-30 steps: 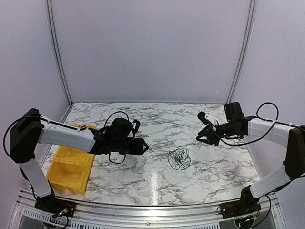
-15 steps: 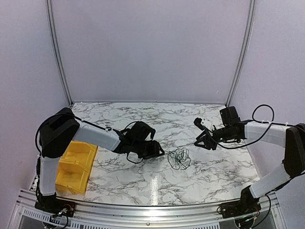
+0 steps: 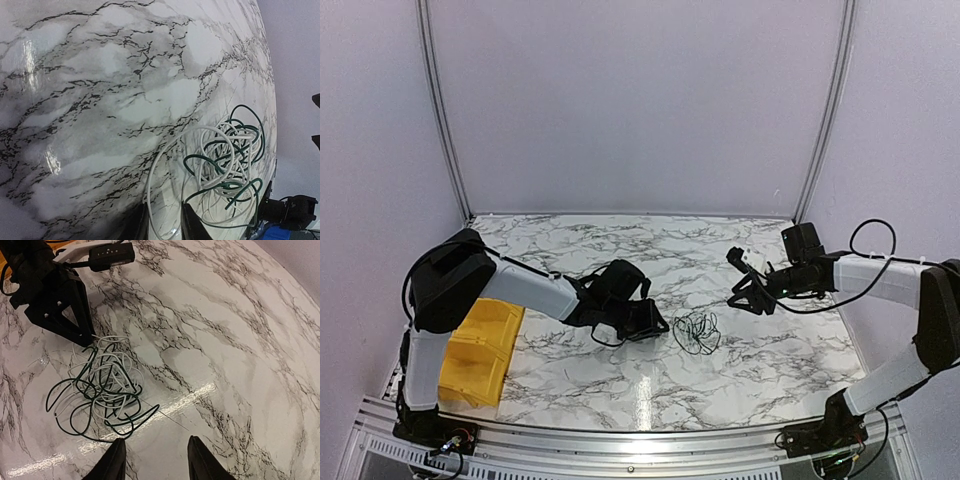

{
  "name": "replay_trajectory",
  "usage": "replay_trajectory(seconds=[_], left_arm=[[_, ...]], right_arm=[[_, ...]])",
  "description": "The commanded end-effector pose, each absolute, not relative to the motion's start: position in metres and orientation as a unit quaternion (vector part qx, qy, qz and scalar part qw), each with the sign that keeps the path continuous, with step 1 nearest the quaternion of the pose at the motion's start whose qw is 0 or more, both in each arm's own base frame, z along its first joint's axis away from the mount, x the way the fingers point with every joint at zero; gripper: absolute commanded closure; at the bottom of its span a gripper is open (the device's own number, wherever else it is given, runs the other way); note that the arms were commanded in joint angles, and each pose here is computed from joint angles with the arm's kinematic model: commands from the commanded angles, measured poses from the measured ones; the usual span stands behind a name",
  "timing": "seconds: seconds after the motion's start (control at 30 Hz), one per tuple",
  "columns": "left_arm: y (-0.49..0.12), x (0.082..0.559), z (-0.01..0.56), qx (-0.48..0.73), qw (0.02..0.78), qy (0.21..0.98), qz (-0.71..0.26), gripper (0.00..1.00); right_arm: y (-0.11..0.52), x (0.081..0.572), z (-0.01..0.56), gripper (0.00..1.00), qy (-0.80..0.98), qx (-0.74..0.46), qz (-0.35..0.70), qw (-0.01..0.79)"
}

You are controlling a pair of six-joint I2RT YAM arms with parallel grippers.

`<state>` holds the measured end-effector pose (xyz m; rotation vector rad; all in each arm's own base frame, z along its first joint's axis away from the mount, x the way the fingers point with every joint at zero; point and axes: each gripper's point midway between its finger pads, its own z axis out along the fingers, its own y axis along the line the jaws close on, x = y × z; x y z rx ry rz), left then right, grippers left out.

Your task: Untangle the cables

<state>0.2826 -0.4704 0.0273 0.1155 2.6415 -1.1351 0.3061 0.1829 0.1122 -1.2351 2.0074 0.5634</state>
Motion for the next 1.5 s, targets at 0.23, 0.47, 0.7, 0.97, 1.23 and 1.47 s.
replay_trajectory(seconds=[0.23,0.47,0.7,0.97,1.23,1.47], left_arm=[[-0.449,0.272,0.006,0.043,0.139,0.925,-0.35,1.0],[-0.443,0.267,0.007,0.047,0.139,0.925,-0.35,1.0],[-0.437,0.267,0.016,0.053,0.153,0.924,-0.347,1.0],[-0.436,0.266,0.013,0.052,0.151,0.924,-0.346,1.0],[-0.435,0.27,0.028,0.063,0.173,0.919,-0.349,1.0],[-0.407,0.287,0.063,0.076,0.23,0.915,-0.321,1.0]], right_arm=[[0.245,0.297,0.149,0.21,0.714,-0.552,0.24,0.358],[0.289,0.291,0.113,0.01,0.717,-0.582,0.273,0.27],[0.3,0.298,0.086,0.01,0.734,-0.576,0.258,0.251],[0.297,0.29,0.052,0.27,0.738,-0.586,0.249,0.221],[0.289,0.283,0.018,0.7,0.754,-0.59,0.227,0.177],[0.271,0.278,-0.005,0.87,0.764,-0.596,0.192,0.152]])
